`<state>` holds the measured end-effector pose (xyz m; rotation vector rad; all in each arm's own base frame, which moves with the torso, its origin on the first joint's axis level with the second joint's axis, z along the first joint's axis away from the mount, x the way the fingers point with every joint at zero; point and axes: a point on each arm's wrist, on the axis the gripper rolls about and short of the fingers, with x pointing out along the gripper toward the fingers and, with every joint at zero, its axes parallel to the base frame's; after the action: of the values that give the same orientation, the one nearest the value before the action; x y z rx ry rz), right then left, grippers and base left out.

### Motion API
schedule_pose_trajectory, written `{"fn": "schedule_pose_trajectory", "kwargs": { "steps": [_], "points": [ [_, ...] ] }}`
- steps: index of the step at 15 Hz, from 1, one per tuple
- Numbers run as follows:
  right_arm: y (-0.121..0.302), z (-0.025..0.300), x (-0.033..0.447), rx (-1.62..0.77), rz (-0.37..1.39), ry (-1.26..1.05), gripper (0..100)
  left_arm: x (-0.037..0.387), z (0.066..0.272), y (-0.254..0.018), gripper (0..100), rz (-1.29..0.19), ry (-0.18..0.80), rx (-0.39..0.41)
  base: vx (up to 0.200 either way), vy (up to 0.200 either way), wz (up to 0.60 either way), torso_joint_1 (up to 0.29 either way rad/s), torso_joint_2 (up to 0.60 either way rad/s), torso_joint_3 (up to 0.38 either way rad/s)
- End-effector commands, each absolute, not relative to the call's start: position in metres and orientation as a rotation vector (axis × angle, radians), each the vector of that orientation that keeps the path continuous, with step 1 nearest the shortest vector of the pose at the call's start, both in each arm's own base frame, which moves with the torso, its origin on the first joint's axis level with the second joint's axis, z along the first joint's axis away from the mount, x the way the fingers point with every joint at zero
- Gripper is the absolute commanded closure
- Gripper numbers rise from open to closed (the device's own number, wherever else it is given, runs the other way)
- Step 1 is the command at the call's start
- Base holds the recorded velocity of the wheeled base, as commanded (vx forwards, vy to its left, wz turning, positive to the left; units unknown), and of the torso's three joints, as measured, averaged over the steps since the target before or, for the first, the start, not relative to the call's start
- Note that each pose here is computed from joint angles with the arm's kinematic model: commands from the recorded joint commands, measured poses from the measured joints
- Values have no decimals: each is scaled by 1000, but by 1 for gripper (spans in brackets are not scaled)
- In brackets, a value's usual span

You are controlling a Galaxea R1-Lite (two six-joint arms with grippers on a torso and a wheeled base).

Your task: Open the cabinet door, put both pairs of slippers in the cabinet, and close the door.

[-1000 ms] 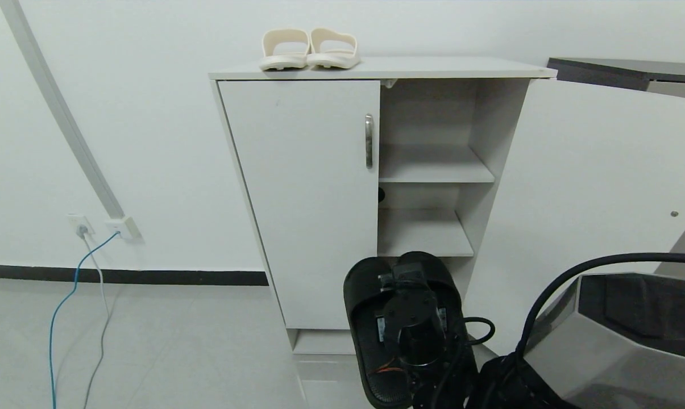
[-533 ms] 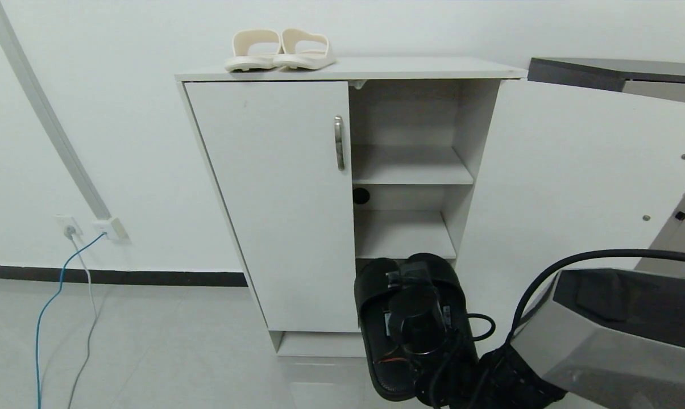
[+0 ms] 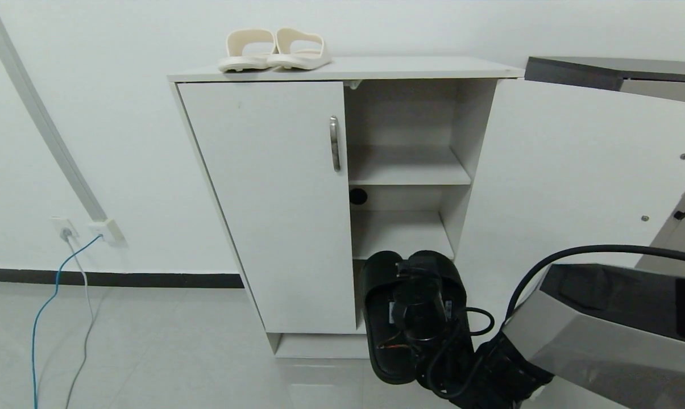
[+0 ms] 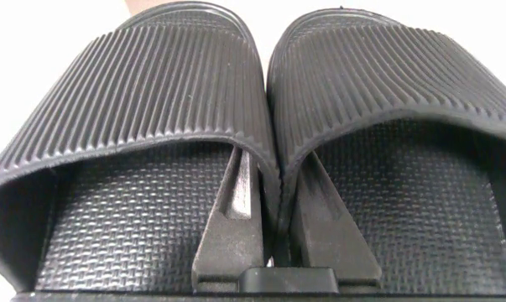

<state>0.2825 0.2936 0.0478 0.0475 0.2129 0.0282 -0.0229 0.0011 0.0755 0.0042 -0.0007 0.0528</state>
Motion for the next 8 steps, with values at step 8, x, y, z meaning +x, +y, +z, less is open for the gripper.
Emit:
{"fn": "schedule_pose_trajectory", "kwargs": {
  "steps": [8],
  "points": [
    [287, 39, 300, 94, -1, 231, 100, -23, 76, 1, 100, 51, 2, 5, 0, 0, 0, 0, 0, 0]
  ]
}}
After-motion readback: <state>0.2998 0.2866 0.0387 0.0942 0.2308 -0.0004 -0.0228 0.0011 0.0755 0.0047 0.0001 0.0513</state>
